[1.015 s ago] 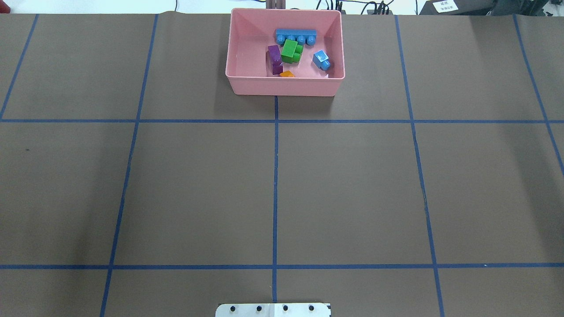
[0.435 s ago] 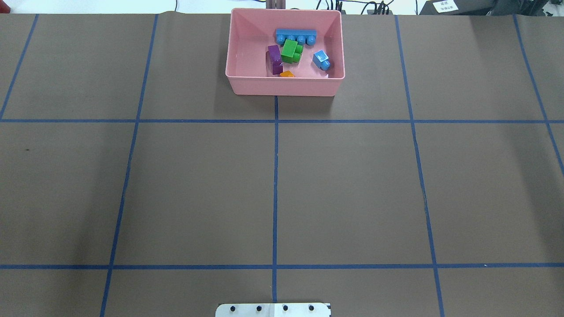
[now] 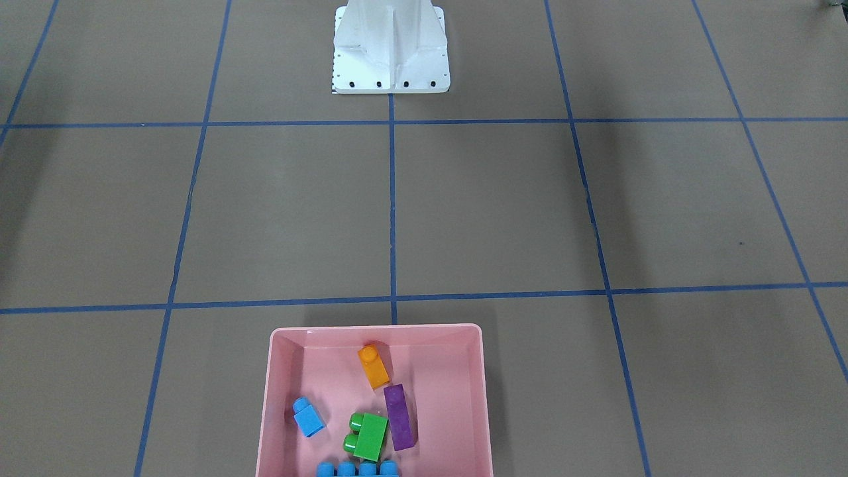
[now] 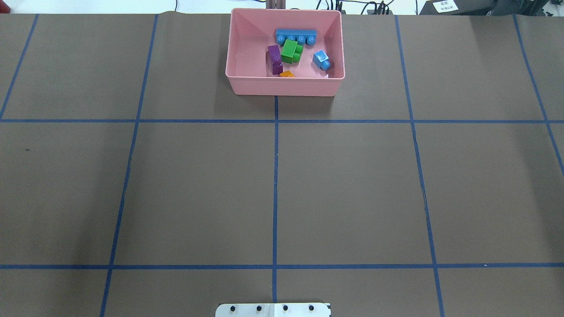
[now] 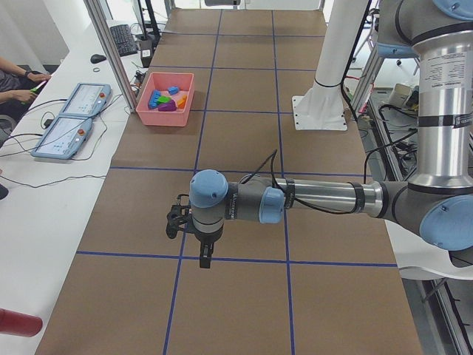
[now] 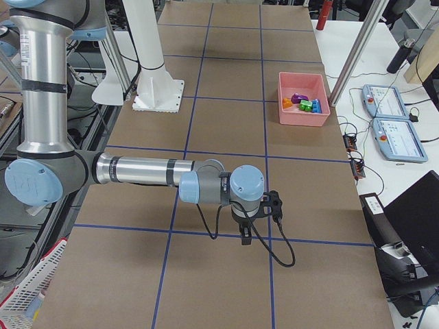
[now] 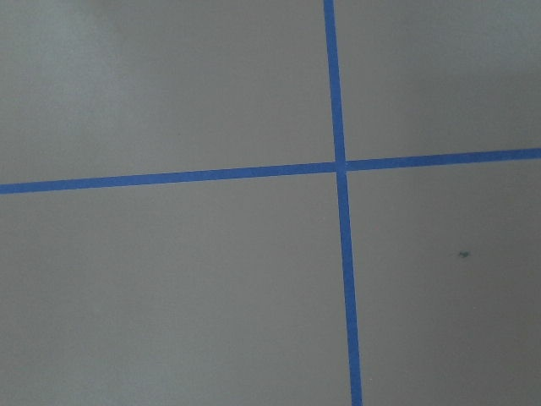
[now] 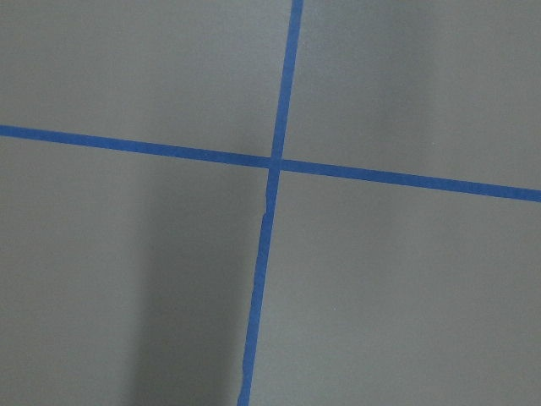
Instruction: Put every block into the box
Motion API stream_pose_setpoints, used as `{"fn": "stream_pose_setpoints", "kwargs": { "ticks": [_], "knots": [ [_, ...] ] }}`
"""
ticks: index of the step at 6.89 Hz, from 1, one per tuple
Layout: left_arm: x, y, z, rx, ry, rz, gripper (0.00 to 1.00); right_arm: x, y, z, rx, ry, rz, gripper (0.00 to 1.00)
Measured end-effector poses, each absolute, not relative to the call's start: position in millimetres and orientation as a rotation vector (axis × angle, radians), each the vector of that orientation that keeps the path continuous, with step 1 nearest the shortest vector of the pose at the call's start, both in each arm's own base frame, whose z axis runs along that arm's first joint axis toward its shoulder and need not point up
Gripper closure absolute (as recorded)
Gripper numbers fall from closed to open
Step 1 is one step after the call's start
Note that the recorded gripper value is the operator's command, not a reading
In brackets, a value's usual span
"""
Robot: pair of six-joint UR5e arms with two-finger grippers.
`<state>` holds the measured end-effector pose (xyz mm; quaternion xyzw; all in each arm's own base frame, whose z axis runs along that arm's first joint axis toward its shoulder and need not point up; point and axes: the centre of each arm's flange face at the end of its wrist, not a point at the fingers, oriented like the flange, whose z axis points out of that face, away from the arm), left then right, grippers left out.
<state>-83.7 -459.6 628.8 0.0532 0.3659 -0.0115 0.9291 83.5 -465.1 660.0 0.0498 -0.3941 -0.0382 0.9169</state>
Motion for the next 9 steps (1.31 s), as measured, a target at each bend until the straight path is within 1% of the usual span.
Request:
{"fn": "stream_pose_setpoints", "kwargs": {
  "ticks": [2, 5, 9],
  "knots": [
    [-83, -461, 626, 0.105, 0.749, -0.043, 0.0, 83, -469, 654, 0.118, -0.813, -0.074, 0.0],
    [-82, -462, 627, 0.098, 0.75, -0.051, 0.0, 84, -472, 614, 0.166, -0.817, -0.062, 0.0],
    [-81, -462, 627, 0.099, 0.749, -0.05, 0.0, 83, -463, 625, 0.14, -0.823, -0.039, 0.0]
  ]
}}
